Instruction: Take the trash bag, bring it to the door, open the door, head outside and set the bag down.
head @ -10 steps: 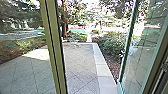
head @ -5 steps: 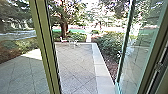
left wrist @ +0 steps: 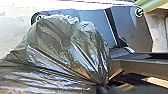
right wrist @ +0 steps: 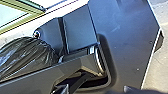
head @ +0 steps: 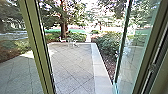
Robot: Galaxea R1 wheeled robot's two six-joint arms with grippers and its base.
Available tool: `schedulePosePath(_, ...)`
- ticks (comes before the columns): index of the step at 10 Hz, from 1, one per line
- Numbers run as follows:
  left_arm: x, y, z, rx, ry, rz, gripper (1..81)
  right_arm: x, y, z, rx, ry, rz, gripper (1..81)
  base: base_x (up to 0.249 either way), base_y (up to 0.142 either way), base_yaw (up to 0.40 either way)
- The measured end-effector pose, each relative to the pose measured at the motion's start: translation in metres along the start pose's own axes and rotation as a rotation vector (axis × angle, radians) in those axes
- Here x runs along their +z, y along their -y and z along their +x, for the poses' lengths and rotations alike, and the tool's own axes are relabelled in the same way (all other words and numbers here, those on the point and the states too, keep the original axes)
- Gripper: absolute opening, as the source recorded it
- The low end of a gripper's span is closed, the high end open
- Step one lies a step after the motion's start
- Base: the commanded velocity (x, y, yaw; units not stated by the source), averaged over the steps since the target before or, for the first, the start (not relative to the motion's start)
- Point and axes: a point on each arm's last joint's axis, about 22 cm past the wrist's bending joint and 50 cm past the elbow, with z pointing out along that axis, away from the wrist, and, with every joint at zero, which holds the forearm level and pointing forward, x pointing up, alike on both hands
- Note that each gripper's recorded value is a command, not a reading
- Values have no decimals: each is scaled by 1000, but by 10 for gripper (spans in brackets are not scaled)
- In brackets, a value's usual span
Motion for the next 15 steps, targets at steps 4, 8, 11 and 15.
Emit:
schedulePosePath(4, 1, -4, 0, 0, -1, -5, 10, 0, -1, 1, -1, -1, -2, 811, 0, -79, 0)
schedulePosePath(8, 0, 0, 0, 0, -1, 0, 10, 1, 2, 0, -1, 0, 2, 811, 0, 0, 0)
schedulePosePath(11, 0, 0, 0, 0, 0, 0, 10, 1, 2, -1, -1, 0, 2, 811, 0, 0, 0)
schedulePosePath(15, 0, 0, 0, 0, -1, 0, 10, 1, 3, -1, -1, 0, 2, 811, 17, 0, 0)
